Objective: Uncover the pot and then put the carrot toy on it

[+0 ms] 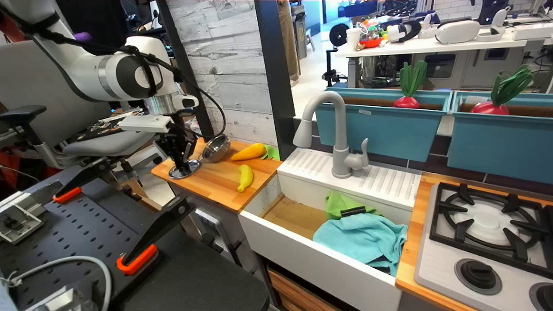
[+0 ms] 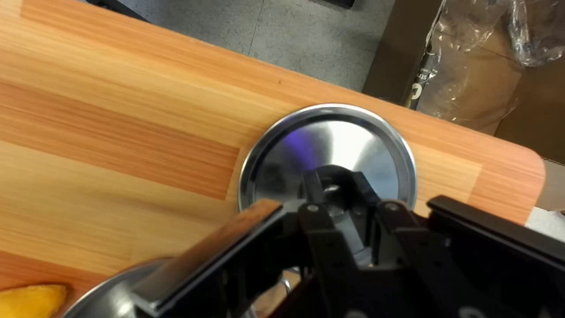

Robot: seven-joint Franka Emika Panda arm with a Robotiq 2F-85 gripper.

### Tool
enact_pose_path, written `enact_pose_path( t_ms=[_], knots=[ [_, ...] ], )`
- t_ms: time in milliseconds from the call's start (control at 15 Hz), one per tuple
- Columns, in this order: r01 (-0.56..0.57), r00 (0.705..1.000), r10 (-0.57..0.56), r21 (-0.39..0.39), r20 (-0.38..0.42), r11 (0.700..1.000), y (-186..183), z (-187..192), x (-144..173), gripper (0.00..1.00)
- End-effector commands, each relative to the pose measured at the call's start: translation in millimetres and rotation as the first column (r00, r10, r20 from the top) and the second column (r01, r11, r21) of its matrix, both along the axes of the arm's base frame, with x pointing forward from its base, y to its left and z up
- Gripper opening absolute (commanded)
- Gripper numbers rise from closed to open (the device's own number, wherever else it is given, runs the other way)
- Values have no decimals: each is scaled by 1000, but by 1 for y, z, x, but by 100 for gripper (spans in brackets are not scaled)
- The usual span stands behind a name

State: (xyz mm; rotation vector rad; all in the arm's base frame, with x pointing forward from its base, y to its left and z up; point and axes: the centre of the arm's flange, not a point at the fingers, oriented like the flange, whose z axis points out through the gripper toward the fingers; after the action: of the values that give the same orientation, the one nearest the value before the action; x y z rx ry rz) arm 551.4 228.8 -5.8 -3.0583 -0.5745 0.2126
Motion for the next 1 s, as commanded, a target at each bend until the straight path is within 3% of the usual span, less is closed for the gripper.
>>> enact_pose_path(
  t_ms=[0, 133, 200, 267, 467, 800, 933],
  knots=[
    [-3, 1000, 2, -26, -16, 1000, 4, -9, 12, 0],
    [-1, 1000, 1, -30, -22, 1000, 4, -8, 14, 0],
    [1, 1000, -2, -31, -23, 1000, 4, -7, 15, 26],
    [2, 1000, -3, -32, -25, 999, 4, -7, 16, 28],
    [6, 1000, -6, -33, -24, 999, 3, -7, 18, 52],
    [12, 1000, -13, -36, -19, 999, 0, 4, 11, 100],
    [16, 1000, -16, -35, -12, 999, 0, 12, 7, 100]
  ],
)
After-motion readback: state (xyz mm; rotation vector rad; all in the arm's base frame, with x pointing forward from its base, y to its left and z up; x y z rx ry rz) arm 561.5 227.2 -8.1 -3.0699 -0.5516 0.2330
